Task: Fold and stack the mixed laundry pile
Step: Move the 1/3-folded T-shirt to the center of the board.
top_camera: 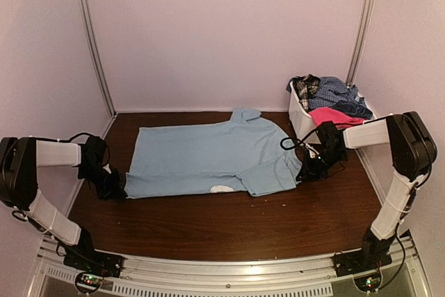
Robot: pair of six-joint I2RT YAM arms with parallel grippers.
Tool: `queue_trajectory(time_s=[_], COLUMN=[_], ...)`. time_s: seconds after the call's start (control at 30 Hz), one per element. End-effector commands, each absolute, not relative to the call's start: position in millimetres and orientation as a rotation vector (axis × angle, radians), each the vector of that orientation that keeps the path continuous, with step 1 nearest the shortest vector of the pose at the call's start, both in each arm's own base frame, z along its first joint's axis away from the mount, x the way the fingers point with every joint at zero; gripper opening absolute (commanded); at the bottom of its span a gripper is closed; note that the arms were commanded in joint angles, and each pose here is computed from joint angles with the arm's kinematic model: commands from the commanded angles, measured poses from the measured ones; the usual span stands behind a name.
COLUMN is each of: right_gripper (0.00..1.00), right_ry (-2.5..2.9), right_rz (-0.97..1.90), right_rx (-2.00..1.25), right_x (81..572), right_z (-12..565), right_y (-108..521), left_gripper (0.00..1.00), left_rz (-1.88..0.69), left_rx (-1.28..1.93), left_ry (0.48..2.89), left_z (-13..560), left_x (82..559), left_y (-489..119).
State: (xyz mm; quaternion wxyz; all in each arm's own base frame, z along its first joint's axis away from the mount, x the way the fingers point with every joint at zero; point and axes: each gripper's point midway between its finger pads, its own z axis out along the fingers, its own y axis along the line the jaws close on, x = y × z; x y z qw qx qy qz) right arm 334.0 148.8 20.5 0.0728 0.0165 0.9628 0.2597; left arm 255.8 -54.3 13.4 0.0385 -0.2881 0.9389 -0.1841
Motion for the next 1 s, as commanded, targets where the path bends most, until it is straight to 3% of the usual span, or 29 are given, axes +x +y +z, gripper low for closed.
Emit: queue_trajectory(time_s=[0.0,0.5,0.53,0.6,0.63,0.67,0.77,0.97], right_gripper=[0.00,0.00,0.07,0.38,0.44,0.46,0.47,0.47], right_ry=[2.919,3.005,3.002,2.997,2.992,2.978,2.948,2.875], right_rz=[0.782,0.828,0.838,0.806,0.772,0.749,0.762,0.991], right_rx=[0.102,0.293,0.291,0.275,0.261,0.243,0.194,0.228], right_x=[319,219,215,212,212,214,211,195], right_z=[19,28,30,39,45,54,78,96], right_y=[144,136,137,133,129,127,126,146], left_gripper=[0.00,0.01,0.11,0.37,0.52,0.59,0.71,0.74], left_rz=[-0.526,-0.373,-0.399,-0.426,-0.422,-0.417,-0.447,-0.749], left_rx=[-0.902,-0.939,-0.910,-0.838,-0.789,-0.731,-0.551,-0.159], left_ry=[2.874,2.959,2.953,2.902,2.859,2.811,2.682,2.563], left_z=[16,32,35,53,67,83,132,176], left_x=[256,206,210,224,233,242,265,275], left_y=[-48,-36,-38,-39,-37,-35,-39,-151])
